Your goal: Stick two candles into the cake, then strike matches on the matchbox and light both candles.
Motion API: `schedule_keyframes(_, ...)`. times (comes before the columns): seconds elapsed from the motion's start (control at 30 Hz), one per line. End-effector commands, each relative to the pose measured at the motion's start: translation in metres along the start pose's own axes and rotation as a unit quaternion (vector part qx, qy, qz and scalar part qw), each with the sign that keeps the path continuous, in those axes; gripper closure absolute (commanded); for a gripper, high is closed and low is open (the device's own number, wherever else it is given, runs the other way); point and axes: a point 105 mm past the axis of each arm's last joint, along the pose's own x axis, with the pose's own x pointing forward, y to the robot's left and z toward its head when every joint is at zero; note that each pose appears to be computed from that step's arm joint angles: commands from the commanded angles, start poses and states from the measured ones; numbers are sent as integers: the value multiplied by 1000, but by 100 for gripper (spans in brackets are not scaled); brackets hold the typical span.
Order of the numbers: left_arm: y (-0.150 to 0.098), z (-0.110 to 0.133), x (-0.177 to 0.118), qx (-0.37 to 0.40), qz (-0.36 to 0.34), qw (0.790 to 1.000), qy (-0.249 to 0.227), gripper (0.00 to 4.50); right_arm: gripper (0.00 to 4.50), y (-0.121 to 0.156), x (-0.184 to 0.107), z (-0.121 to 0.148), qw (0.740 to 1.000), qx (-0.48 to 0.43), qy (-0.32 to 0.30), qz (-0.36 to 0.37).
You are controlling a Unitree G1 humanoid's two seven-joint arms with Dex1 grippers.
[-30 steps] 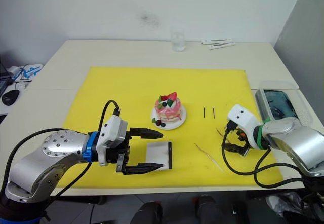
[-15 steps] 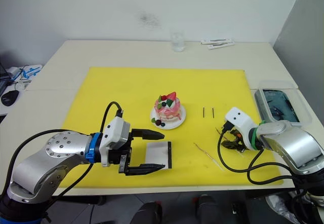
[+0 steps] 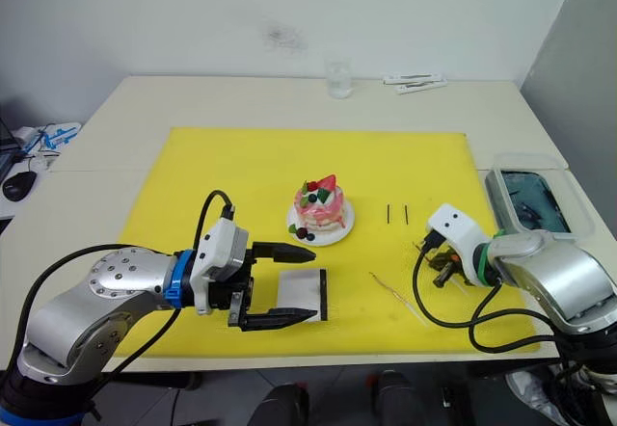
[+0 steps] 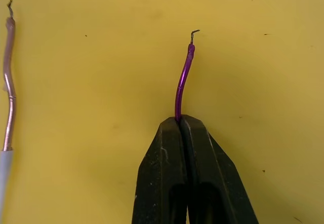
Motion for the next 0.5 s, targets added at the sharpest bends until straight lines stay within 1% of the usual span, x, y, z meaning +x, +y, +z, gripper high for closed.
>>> schedule_keyframes(0.03,7,5,-9,-3,29,1000,-13,0,449,-1,-25,30,998,-4,-65,-2)
schedule_keyframes(0.1,11,6,-13,-28,44,998,-30,0,449,-1,-37,45,994,-6,-111,5)
schedule_keyframes(0.13,12,7,-15,-37,50,997,-39,0,449,1,-44,54,989,-3,-144,19)
schedule_keyframes(0.2,15,7,-19,-73,58,994,-53,0,449,16,-56,72,971,4,-223,81)
schedule_keyframes(0.23,15,8,-20,-95,54,992,-60,0,449,26,-63,82,954,10,-272,125)
schedule_keyframes(0.27,14,10,-20,-112,46,990,-71,0,449,33,-68,89,939,10,-309,153)
schedule_keyframes(0.37,13,17,-18,-145,29,985,-92,0,449,45,-74,102,911,13,-366,190)
schedule_keyframes(0.5,15,29,-13,-180,11,976,-121,0,449,63,-85,123,864,24,-433,257)
